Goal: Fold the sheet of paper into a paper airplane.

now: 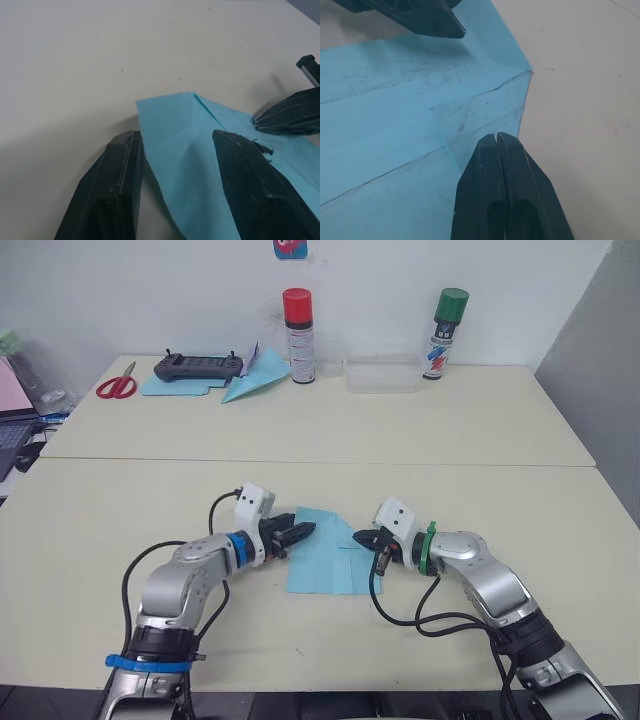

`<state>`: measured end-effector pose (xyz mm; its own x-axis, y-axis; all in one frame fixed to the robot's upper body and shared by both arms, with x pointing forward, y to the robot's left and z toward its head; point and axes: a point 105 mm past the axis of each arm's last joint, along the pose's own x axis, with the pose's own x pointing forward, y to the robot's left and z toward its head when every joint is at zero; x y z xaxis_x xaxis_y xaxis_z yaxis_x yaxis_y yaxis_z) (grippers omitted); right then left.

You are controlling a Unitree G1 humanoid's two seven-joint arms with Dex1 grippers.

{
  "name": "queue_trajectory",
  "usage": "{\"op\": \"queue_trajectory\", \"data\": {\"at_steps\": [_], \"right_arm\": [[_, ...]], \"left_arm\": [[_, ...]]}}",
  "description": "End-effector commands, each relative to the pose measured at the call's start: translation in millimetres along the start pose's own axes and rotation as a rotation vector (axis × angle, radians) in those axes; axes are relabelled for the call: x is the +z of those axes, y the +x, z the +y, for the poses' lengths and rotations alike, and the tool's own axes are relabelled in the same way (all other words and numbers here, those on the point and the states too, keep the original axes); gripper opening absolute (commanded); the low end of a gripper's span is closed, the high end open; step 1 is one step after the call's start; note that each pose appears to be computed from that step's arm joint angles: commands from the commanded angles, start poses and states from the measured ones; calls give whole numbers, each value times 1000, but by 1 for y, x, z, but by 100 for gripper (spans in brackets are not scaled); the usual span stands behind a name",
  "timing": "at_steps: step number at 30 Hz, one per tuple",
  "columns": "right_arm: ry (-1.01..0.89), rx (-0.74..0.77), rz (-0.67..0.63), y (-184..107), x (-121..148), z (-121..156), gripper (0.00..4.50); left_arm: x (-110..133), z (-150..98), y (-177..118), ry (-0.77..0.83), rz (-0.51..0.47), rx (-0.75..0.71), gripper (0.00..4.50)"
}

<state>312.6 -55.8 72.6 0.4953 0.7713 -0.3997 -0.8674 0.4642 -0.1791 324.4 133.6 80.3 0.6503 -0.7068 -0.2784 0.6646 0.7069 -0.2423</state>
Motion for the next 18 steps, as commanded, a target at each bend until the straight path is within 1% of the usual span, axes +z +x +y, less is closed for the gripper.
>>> {"op": "queue_trajectory", "data": {"at_steps": [1, 6, 11, 14, 18], "right_arm": [[24, -13, 63, -1, -16, 0, 0], [27, -16, 59, 0, -15, 2, 0], [30, -6, 59, 2, -15, 5, 0], [30, -6, 58, 3, -15, 4, 0], [28, -5, 56, 3, -14, 4, 0]], "left_arm": [[8, -7, 2, 50, -16, -46, 162], [11, -12, 2, 92, -15, -67, 2], [11, -10, 3, 195, 12, -47, 2], [8, -19, 3, 280, 40, -91, 2], [7, -22, 5, 357, 62, -109, 2]]}}
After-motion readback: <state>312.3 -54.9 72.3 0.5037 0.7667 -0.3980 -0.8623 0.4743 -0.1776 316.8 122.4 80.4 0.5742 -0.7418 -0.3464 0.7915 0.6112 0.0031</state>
